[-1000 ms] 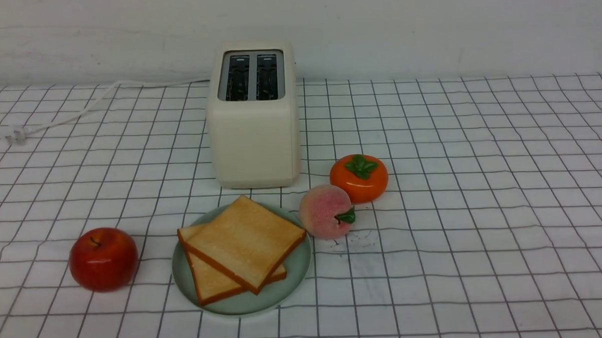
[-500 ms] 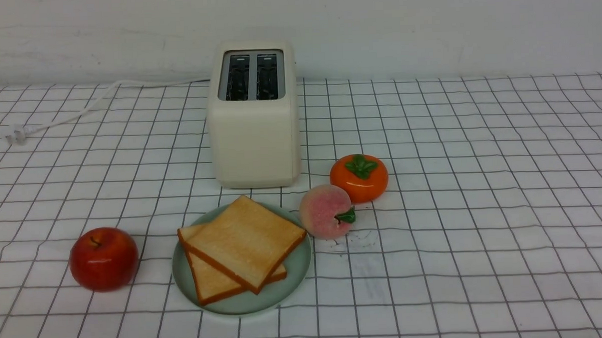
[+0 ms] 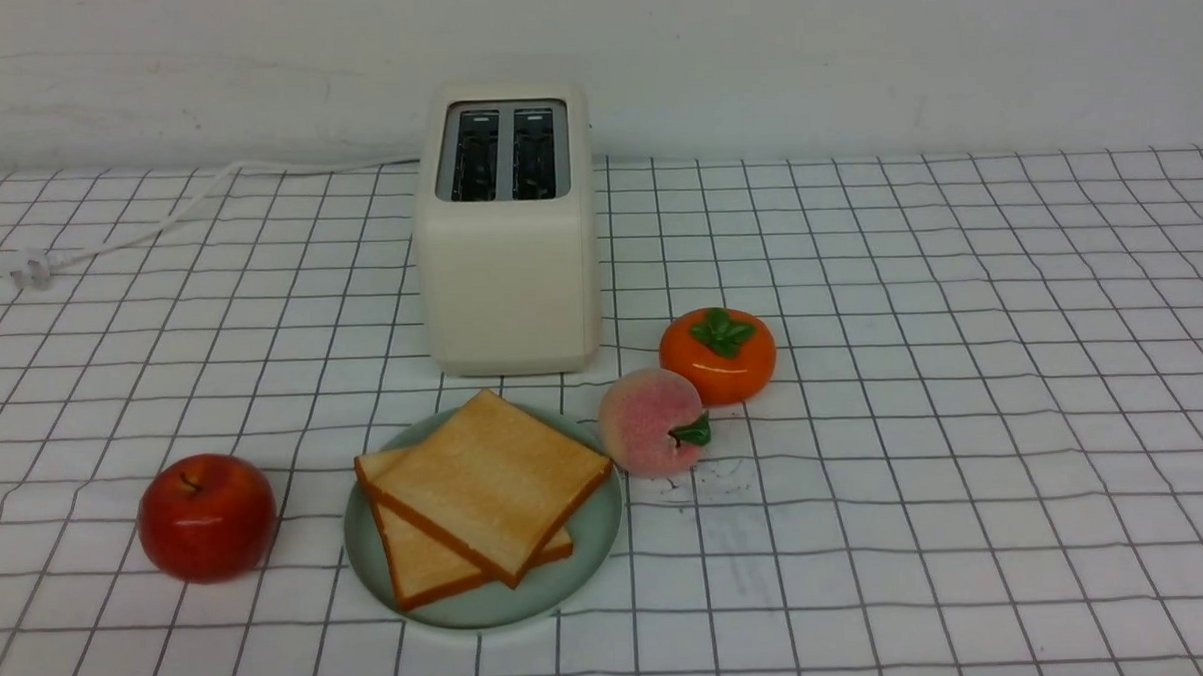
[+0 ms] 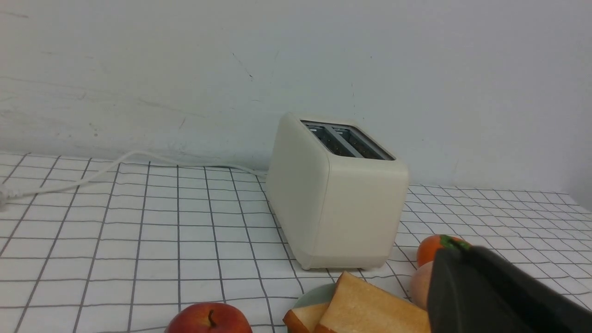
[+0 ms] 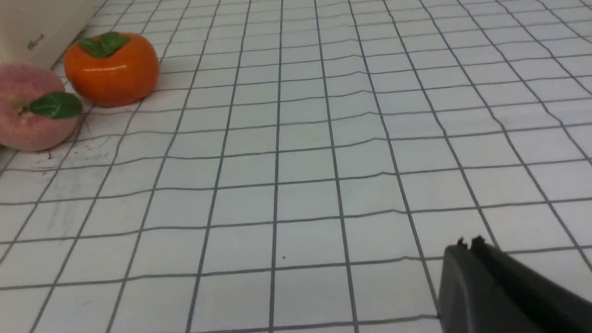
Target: Take toasted bread from bread machine on white checkered table place on plate.
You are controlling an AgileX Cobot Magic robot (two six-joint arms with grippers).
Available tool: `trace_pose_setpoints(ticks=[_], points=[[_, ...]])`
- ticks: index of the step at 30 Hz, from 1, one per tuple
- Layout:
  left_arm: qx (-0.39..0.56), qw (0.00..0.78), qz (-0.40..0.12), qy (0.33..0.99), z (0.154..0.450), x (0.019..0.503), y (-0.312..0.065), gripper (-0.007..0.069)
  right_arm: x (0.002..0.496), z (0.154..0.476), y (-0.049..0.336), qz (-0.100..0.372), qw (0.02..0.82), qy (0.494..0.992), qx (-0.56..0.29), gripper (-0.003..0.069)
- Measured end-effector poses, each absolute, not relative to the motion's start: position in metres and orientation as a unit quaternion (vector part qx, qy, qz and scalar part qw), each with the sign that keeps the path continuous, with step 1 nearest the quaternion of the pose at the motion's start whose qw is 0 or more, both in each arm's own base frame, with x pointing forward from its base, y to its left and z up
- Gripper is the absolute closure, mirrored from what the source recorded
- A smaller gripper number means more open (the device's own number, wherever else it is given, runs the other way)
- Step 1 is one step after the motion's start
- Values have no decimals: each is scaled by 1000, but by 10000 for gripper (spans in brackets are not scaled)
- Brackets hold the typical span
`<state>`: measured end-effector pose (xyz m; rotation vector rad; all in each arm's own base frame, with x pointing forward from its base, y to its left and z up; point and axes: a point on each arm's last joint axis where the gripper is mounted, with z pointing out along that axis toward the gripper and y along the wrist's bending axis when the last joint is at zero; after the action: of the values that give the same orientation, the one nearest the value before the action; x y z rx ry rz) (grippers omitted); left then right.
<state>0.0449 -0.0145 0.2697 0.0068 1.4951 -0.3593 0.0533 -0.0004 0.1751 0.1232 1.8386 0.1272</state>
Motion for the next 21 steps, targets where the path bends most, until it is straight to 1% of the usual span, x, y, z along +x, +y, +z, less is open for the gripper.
trace_pose_setpoints(ticks=[5,8,13,21], points=[[3,716,-162,679,268,45,-15,638,53,175,-1,48,604,794,46,679],[4,715,-163,680,268,45,-15,637,53,175,0,29,604,796,13,679],[5,712,-163,682,267,45,-15,634,53,174,3,12,597,801,-38,679],[5,712,-164,683,267,45,-15,631,52,173,4,5,590,806,-47,678]])
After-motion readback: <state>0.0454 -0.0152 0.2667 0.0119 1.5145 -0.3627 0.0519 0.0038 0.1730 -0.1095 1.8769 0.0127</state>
